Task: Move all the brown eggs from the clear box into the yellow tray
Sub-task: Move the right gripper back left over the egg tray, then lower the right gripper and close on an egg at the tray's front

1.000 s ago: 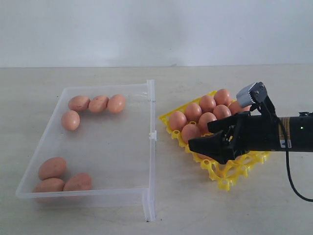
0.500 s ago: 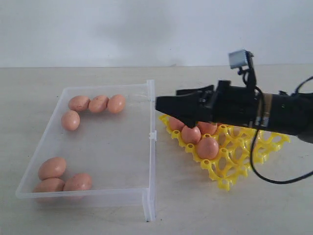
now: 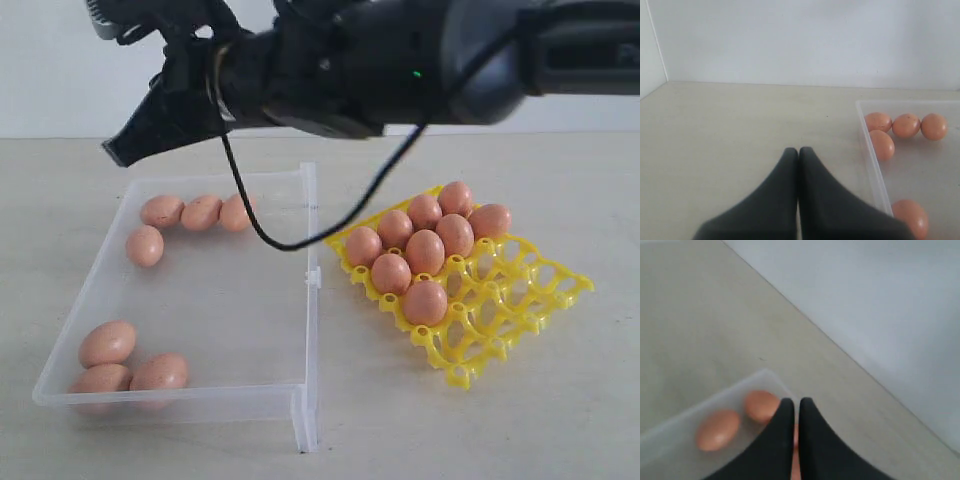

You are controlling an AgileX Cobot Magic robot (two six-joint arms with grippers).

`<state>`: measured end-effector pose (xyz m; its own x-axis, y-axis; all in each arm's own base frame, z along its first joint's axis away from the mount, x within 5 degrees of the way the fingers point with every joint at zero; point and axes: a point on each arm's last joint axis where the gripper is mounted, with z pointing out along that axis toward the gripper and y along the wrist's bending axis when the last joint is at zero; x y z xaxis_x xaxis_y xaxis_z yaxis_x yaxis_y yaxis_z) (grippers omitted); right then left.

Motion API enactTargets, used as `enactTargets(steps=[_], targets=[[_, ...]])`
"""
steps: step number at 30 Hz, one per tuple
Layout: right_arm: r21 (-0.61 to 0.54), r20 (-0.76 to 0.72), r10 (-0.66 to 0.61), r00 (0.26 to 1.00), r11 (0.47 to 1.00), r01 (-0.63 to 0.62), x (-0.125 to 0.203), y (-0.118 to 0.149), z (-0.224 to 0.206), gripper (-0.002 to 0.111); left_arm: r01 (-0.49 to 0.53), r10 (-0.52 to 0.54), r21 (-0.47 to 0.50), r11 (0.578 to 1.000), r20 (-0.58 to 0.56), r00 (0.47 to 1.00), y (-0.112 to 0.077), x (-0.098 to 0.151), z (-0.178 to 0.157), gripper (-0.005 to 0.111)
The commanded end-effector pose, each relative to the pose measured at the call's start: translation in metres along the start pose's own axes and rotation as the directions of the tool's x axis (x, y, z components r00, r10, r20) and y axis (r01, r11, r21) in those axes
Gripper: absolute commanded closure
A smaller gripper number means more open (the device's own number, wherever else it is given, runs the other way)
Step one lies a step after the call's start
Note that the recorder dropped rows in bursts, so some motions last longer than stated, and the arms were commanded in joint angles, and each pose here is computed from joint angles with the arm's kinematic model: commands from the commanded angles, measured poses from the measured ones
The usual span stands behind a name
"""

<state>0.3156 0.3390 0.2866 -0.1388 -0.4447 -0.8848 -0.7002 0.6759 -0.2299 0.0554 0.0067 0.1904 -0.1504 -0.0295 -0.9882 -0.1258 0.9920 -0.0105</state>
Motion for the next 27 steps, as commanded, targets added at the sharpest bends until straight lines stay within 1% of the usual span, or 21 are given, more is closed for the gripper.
enactTargets(steps=[1,2,3,4,5,6,8,10,11,12,14,15,17,18,19,21,23,24,25,26,27], targets=[[-0.042,-0.428,-0.088,0.899,0.996,0.077,0.003,-0.005,0.016,0.109,0.004,-0.004,0.005,1.0,0.008,1.0,0.0,-0.002,-0.001,0.111],[-0.136,-0.519,-0.111,0.848,0.99,0.047,0.008,-0.005,0.018,0.109,0.004,-0.004,0.005,1.0,0.008,1.0,0.0,-0.002,-0.001,0.111],[-0.251,-0.574,-0.142,0.807,0.968,-0.008,0.01,0.0,0.02,0.109,0.004,-0.004,0.005,1.0,0.008,1.0,0.0,-0.002,-0.001,0.111],[-0.336,-0.607,-0.153,0.78,0.939,-0.077,0.011,0.004,0.023,0.109,0.004,-0.004,0.005,1.0,0.008,1.0,0.0,-0.002,-0.001,0.111],[-0.371,-0.615,-0.151,0.774,0.921,-0.115,0.008,0.006,0.025,0.109,0.004,-0.004,0.005,1.0,0.008,1.0,0.0,-0.002,-0.001,0.111],[-0.384,-0.623,-0.142,0.769,0.912,-0.143,0.009,0.007,0.03,0.109,0.004,-0.004,0.005,1.0,0.008,1.0,0.0,-0.002,-0.001,0.111],[-0.352,-0.605,-0.086,0.792,0.92,-0.169,0.007,0.008,0.041,0.109,0.004,-0.004,0.005,1.0,0.008,1.0,0.0,-0.002,-0.001,0.111],[-0.307,-0.542,0.005,0.841,0.93,-0.203,0.001,0.007,0.051,0.106,0.004,-0.004,0.005,1.0,0.008,1.0,0.0,-0.002,-0.001,0.111],[-0.299,-0.503,0.029,0.864,0.932,-0.205,-0.001,0.007,0.056,0.104,0.004,-0.004,0.005,1.0,0.008,1.0,0.0,-0.002,-0.001,0.111],[-0.292,-0.474,0.046,0.879,0.934,-0.207,-0.001,0.008,0.062,0.098,0.004,-0.004,0.005,1.0,0.008,1.0,0.0,-0.002,-0.001,0.111],[-0.283,-0.445,0.063,0.893,0.937,-0.207,0.002,0.009,0.07,0.082,0.004,-0.004,0.005,1.0,0.008,1.0,0.0,-0.002,-0.001,0.111],[-0.282,-0.453,0.063,0.89,0.936,-0.209,0.007,0.01,0.075,0.072,0.004,-0.004,0.005,1.0,0.008,1.0,0.0,-0.002,-0.001,0.111],[-0.275,-0.51,0.076,0.857,0.929,-0.246,0.021,0.015,0.082,0.055,0.004,-0.004,0.005,1.0,0.008,1.0,0.0,-0.002,-0.001,0.111],[-0.276,-0.549,0.081,0.832,0.922,-0.271,0.029,0.018,0.085,0.051,0.004,-0.004,0.005,1.0,0.008,1.0,0.0,-0.002,-0.001,0.111],[-0.284,-0.599,0.079,0.797,0.909,-0.304,0.037,0.022,0.086,0.047,0.004,-0.004,0.005,1.0,0.008,1.0,0.0,-0.002,-0.001,0.111],[-0.307,-0.674,0.077,0.735,0.875,-0.374,0.047,0.03,0.084,0.046,0.004,-0.004,0.005,1.0,0.008,1.0,0.0,-0.002,-0.001,0.111],[-0.353,-0.706,0.075,0.704,0.824,-0.442,0.05,0.039,0.083,0.046,0.004,-0.004,0.005,1.0,0.008,1.0,0.0,-0.002,-0.001,0.111],[-0.396,-0.698,0.052,0.714,0.802,-0.446,0.048,0.042,0.081,0.046,0.004,-0.004,0.005,1.0,0.008,1.0,0.0,-0.002,-0.001,0.111],[-0.474,-0.67,0.0,0.742,0.77,-0.427,0.046,0.046,0.079,0.046,0.004,-0.004,0.005,1.0,0.008,1.0,0.0,-0.002,-0.001,0.111],[-0.561,-0.621,-0.062,0.781,0.731,-0.388,0.044,0.049,0.077,0.046,0.004,-0.004,0.005,1.0,0.008,1.0,0.0,-0.002,-0.001,0.111],[-0.623,-0.572,-0.107,0.813,0.701,-0.347,0.042,0.052,0.076,0.046,0.004,-0.004,0.005,1.0,0.008,1.0,0.0,-0.002,-0.001,0.111]])
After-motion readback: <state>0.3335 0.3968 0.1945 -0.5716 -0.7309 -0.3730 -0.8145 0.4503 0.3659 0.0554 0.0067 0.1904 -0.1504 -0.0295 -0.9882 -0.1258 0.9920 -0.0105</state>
